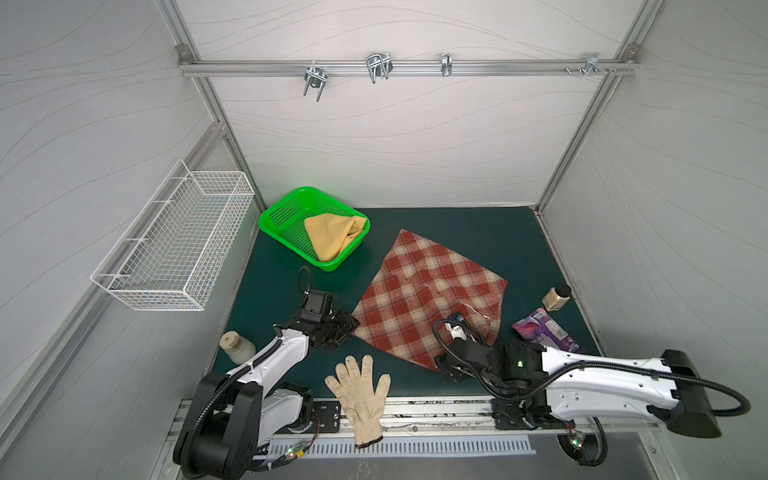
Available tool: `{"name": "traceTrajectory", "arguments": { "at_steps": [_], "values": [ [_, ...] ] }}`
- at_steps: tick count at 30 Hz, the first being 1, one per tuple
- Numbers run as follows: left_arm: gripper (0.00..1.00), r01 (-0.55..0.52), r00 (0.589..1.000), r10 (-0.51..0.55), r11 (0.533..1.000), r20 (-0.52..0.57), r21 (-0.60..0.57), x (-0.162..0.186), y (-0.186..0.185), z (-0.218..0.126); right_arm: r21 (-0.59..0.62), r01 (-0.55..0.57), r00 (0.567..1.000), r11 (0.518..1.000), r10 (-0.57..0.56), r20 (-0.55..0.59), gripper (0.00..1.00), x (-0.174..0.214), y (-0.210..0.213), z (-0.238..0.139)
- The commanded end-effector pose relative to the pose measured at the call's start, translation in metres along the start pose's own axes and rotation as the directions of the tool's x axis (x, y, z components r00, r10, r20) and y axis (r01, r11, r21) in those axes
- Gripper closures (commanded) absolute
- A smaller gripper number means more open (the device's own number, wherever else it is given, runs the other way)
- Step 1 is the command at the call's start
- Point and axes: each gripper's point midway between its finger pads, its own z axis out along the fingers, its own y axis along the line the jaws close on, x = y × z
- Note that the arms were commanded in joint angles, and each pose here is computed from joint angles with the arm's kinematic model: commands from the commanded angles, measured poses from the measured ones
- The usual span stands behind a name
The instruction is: Fold and stack the skirts
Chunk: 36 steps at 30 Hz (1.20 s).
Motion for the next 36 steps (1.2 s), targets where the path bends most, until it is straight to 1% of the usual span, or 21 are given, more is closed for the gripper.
{"name": "traceTrajectory", "arguments": {
  "at_steps": [1,4,5,7,9,10,11,15,18,20,23,25,27,29,31,33,35,36],
  "values": [
    [0.44,-0.016,1.000,0.016,1.000,0.016,-0.001,-0.009,-0.003,0.002,0.010,-0.007,1.000,1.000,0.007,-0.007,0.02,0.003,-0.003,0.002],
    [0.51,-0.016,1.000,0.017,1.000,0.015,-0.018,-0.012,0.001,0.007,0.019,-0.005,1.000,1.000,0.005,-0.013,0.02,0.005,-0.005,0.003],
    [0.56,-0.017,1.000,0.018,1.000,0.013,-0.022,-0.013,0.001,0.009,0.024,0.000,1.000,1.000,0.001,-0.015,0.01,0.006,-0.006,0.003],
    [0.61,-0.021,1.000,0.021,0.999,0.005,-0.033,-0.017,0.002,0.013,0.028,0.003,1.000,1.000,-0.002,-0.021,0.02,0.007,-0.007,0.004],
    [0.73,-0.021,1.000,0.020,0.999,-0.008,-0.043,-0.020,0.003,0.016,0.030,0.014,1.000,0.999,-0.013,-0.028,0.03,0.009,-0.006,0.006],
    [0.76,-0.021,1.000,0.020,0.999,-0.012,-0.046,-0.022,0.003,0.017,0.035,0.022,0.999,0.999,-0.021,-0.033,0.03,0.009,-0.006,0.008],
    [0.81,-0.019,1.000,0.018,0.999,-0.013,-0.050,-0.024,0.003,0.018,0.041,0.031,0.999,0.999,-0.029,-0.036,0.03,0.009,-0.006,0.009],
    [0.93,-0.005,1.000,0.005,0.999,-0.008,-0.051,-0.035,0.004,0.017,0.047,0.078,0.996,0.996,-0.076,-0.057,0.04,0.009,0.001,0.016],
    [0.95,0.012,1.000,-0.011,0.999,0.006,-0.046,-0.052,0.002,0.010,0.044,0.120,0.991,0.992,-0.117,-0.068,0.05,0.005,0.010,0.021],
    [0.96,0.027,0.999,-0.026,0.999,0.017,-0.040,-0.065,0.001,0.003,0.037,0.157,0.985,0.987,-0.154,-0.082,0.11,0.003,0.018,0.024],
    [0.96,0.054,0.998,-0.053,0.998,0.038,-0.016,-0.085,-0.002,-0.010,0.040,0.221,0.971,0.974,-0.216,-0.101,0.16,0.000,0.029,0.029],
    [0.96,0.068,0.997,-0.068,0.998,0.044,0.001,-0.096,-0.004,-0.017,0.011,0.267,0.960,0.964,-0.264,-0.095,0.20,-0.004,0.042,0.032],
    [0.97,0.091,0.995,-0.092,0.995,0.046,0.028,-0.103,-0.008,-0.018,-0.011,0.315,0.945,0.949,-0.315,-0.086,0.21,-0.006,0.056,0.036],
    [0.97,0.104,0.993,-0.105,0.994,0.055,0.027,-0.109,-0.008,-0.018,-0.009,0.344,0.933,0.939,-0.343,-0.107,0.23,-0.006,0.063,0.041],
    [0.97,0.120,0.990,-0.121,0.992,0.067,0.026,-0.115,-0.007,-0.018,-0.037,0.373,0.918,0.927,-0.375,-0.131,0.26,-0.001,0.073,0.046],
    [0.98,0.132,0.989,-0.134,0.991,0.069,0.029,-0.120,-0.008,-0.017,-0.073,0.405,0.901,0.911,-0.411,-0.135,0.26,0.005,0.084,0.050],
    [0.98,0.140,0.987,-0.142,0.990,0.070,0.031,-0.125,-0.010,-0.016,-0.098,0.417,0.891,0.903,-0.428,-0.152,0.27,0.011,0.090,0.054],
    [0.99,0.146,0.986,-0.147,0.989,0.073,0.031,-0.128,-0.011,-0.016,-0.102,0.422,0.885,0.901,-0.434,-0.166,0.29,0.015,0.091,0.057]
  ]
}}
